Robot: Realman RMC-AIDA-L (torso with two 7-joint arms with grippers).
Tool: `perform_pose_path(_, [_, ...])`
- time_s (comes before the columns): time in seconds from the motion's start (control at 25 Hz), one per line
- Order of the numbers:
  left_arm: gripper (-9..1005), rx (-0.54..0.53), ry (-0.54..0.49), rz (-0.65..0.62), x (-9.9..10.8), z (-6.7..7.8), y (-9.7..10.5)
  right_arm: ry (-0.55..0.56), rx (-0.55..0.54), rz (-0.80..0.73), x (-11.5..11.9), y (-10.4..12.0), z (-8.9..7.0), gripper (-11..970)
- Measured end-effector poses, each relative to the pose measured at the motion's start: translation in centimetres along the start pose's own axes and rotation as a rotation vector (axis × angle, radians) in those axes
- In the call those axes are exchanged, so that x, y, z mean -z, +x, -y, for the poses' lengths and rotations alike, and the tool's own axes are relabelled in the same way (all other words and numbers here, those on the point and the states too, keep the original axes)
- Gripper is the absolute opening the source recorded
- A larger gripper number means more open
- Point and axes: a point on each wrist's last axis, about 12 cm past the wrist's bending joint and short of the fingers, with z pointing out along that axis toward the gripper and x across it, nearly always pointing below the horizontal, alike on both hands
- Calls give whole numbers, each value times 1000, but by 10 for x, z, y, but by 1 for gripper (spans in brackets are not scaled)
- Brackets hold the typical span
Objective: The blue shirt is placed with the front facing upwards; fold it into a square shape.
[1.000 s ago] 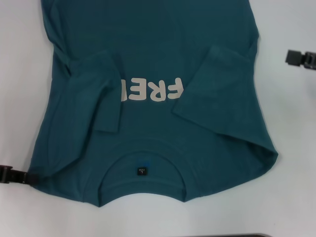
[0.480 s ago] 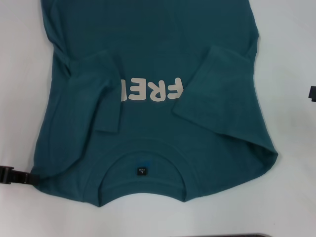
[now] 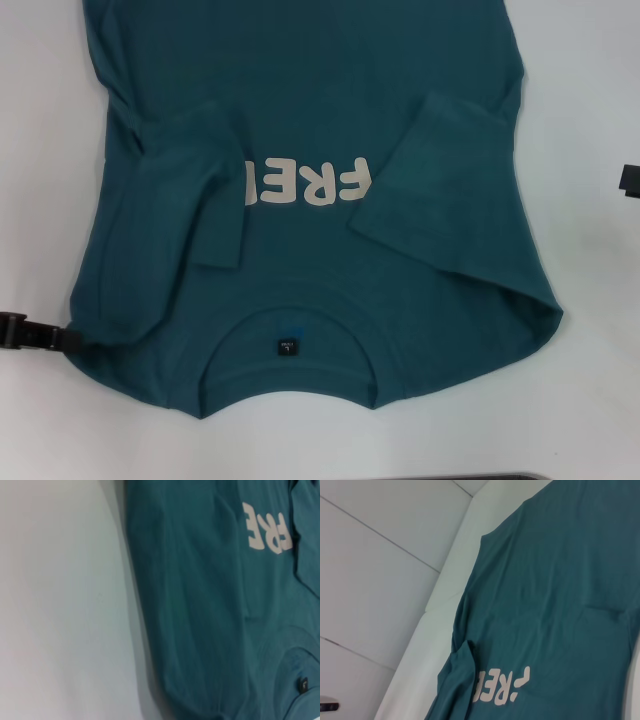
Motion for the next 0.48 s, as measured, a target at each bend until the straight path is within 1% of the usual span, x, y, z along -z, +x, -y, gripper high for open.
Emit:
perform_pose_path(0.24, [138,24,12,5,9,-2,4,2,9,5,-3,-6,-1,543])
perform_pose_path(0.48, [144,52,-9,9,19,-7,5,-1,15,27,-3,-11,-2,543])
